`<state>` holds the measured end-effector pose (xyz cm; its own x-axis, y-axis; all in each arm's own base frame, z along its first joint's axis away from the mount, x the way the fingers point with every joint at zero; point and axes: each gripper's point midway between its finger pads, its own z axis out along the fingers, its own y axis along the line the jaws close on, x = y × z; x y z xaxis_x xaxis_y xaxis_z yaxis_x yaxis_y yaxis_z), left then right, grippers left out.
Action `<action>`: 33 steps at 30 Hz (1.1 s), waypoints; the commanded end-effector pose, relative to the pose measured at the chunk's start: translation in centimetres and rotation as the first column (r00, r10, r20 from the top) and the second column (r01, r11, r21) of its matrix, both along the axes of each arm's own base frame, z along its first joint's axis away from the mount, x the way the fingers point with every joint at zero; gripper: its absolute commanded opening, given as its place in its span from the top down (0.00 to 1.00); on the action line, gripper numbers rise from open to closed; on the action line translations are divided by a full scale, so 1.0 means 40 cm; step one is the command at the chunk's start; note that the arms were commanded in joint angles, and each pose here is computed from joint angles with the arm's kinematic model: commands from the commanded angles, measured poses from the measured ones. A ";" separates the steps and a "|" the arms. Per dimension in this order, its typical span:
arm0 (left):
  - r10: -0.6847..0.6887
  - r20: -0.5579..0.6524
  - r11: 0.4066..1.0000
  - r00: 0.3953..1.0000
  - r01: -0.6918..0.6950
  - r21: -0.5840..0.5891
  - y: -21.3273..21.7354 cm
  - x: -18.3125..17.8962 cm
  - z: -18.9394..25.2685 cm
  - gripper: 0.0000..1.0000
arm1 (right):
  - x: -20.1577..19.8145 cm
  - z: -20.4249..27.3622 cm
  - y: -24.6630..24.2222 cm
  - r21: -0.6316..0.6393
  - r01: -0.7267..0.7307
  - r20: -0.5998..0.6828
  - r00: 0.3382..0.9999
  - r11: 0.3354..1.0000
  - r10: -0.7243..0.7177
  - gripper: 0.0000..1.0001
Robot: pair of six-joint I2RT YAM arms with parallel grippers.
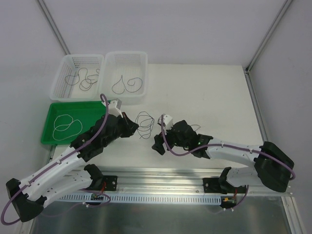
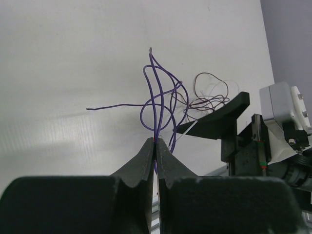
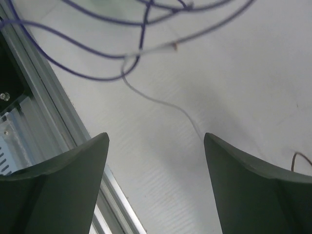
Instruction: Untangle the cables
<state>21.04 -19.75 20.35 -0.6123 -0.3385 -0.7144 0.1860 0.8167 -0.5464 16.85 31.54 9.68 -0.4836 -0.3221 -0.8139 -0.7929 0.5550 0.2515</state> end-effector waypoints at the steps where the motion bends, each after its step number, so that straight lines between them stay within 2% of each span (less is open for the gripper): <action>1: -0.041 0.020 0.996 0.999 0.042 -0.078 -0.026 -0.016 0.065 1.00 | 0.033 0.127 0.111 0.145 -0.099 0.145 0.986 0.984 0.078 0.17; 7: -0.041 0.025 0.994 0.999 0.044 -0.097 -0.026 -0.019 0.077 1.00 | 0.035 0.137 0.180 0.144 -0.172 0.183 0.972 0.974 0.144 0.16; 11: -0.037 0.032 0.994 0.999 0.040 -0.101 -0.025 -0.018 0.086 1.00 | 0.039 0.116 0.211 0.148 -0.188 0.163 0.973 0.971 0.164 0.23; 14: -0.017 0.053 0.996 0.998 0.021 -0.089 -0.013 -0.011 0.092 1.00 | 0.031 0.092 0.210 0.143 -0.192 0.140 0.975 0.971 0.173 0.49; 15: -0.011 0.059 0.997 0.998 0.016 -0.081 -0.008 -0.010 0.090 1.00 | 0.028 0.088 0.203 0.141 -0.187 0.134 0.977 0.972 0.169 0.75; 17: 0.016 0.072 0.999 0.997 -0.013 -0.046 0.011 -0.001 0.083 1.00 | 0.026 0.058 0.169 0.109 -0.151 0.121 0.983 0.982 0.138 0.99; 21: 0.064 0.098 0.998 0.993 -0.067 0.022 0.050 0.012 0.070 1.00 | 0.031 0.013 0.066 0.028 -0.041 0.097 0.995 0.999 0.038 0.99; 22: 0.069 0.103 0.997 0.992 -0.074 0.040 0.058 0.013 0.065 1.00 | 0.049 0.025 0.030 0.036 0.022 0.102 0.994 0.999 -0.026 0.99; 24: 0.091 0.119 0.993 0.989 -0.099 0.059 0.076 0.016 0.064 1.00 | 0.068 -0.030 -0.057 -0.020 0.130 0.047 0.990 0.991 -0.129 0.99; 26: 0.088 0.136 0.992 0.987 -0.099 0.076 0.085 0.016 0.069 1.00 | 0.099 -0.030 -0.128 -0.052 0.249 0.042 0.968 0.967 -0.247 0.99; 28: 0.094 0.154 0.990 0.984 -0.109 0.092 0.097 0.016 0.075 1.00 | 0.122 -0.060 -0.221 -0.146 0.362 0.041 0.932 0.921 -0.360 0.99; 33: 0.138 0.185 0.979 0.973 -0.162 0.125 0.138 0.017 0.091 1.00 | 0.127 -0.044 -0.345 -0.216 0.522 0.034 0.849 0.825 -0.528 0.99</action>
